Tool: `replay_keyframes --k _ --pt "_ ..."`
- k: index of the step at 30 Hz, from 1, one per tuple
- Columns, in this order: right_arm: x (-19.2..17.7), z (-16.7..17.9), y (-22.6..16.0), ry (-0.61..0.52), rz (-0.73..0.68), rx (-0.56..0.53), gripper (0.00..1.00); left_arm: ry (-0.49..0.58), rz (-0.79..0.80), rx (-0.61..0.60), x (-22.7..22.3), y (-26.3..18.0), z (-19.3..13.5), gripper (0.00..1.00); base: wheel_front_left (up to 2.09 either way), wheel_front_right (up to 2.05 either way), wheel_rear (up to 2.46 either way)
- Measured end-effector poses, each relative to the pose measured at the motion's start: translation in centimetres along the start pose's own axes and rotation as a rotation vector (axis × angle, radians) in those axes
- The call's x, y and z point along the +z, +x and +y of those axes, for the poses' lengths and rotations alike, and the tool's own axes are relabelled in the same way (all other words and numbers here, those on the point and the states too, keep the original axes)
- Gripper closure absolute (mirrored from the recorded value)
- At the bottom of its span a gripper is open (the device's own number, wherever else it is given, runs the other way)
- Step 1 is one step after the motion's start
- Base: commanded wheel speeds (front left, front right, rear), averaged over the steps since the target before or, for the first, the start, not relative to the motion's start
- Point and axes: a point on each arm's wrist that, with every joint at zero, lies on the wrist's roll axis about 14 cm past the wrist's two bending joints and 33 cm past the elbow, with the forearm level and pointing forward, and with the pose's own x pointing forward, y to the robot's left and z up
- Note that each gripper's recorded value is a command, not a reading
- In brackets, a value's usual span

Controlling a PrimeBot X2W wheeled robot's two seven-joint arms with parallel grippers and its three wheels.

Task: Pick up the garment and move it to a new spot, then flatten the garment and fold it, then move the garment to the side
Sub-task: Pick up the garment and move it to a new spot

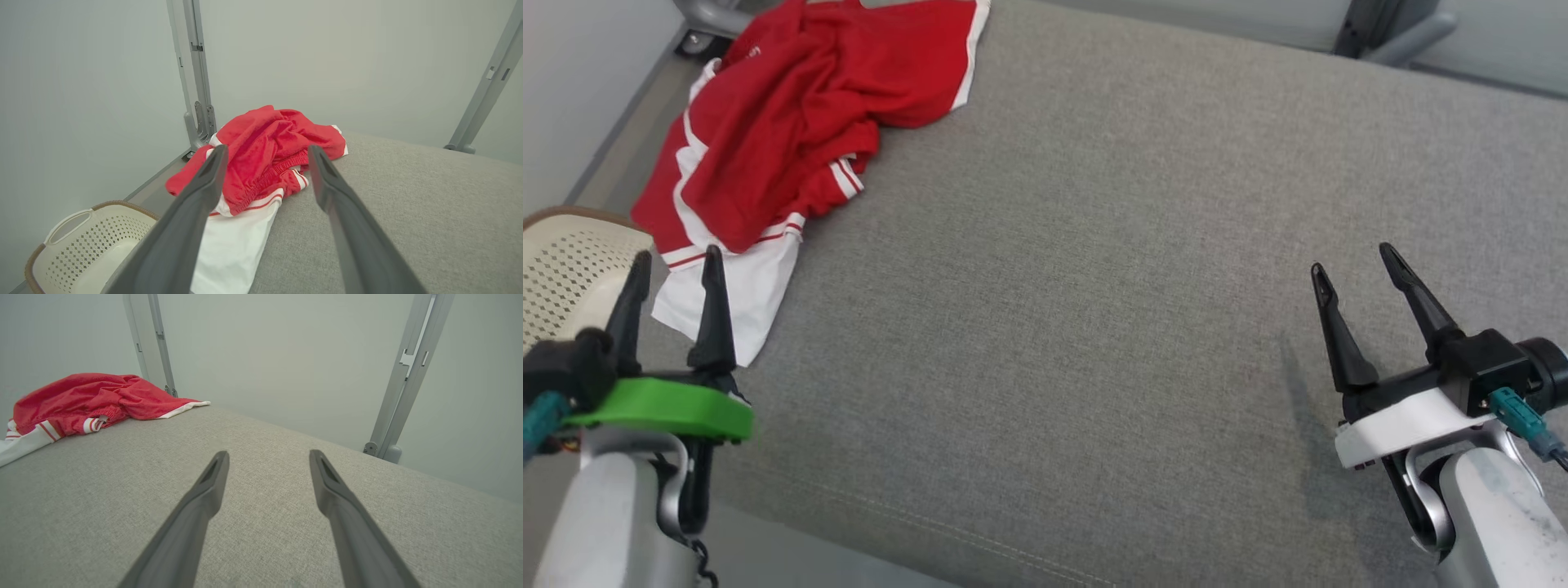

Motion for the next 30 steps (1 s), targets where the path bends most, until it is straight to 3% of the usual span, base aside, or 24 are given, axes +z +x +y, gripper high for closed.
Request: replay_keyframes --k 6,12,24,26,27,30 --pt "-3.1 -1.8 0.2 0.028 0.041 -0.022 0.0 0.067 0.104 -0.031 -2.3 5.1 1.0 0.0 0.0 0.0 0.0" --pt "-6.8 -4.6 -1.2 0.045 0.104 -0.077 0.0 0.022 0.261 -0.003 -7.6 9.7 1.6 0.0 0.0 0.0 0.0" --pt "-10.4 -7.1 -3.7 0.041 0.185 -0.122 0.0 -0.002 0.464 0.027 -15.9 12.4 0.7 0.0 0.0 0.0 0.0" --pt "-10.6 -7.2 -3.9 0.04 0.191 -0.126 0.0 0.001 0.475 0.023 -16.4 12.5 0.5 0.71 0.0 0.0 0.0" --pt "-10.6 -7.2 -4.0 0.039 0.193 -0.127 0.0 0.001 0.474 0.024 -16.3 12.6 0.5 1.0 0.0 0.0 0.0" --pt "-10.6 -7.1 -4.2 0.04 0.199 -0.127 0.0 -0.001 0.459 0.02 -15.7 12.8 0.4 1.0 0.0 0.0 0.0"
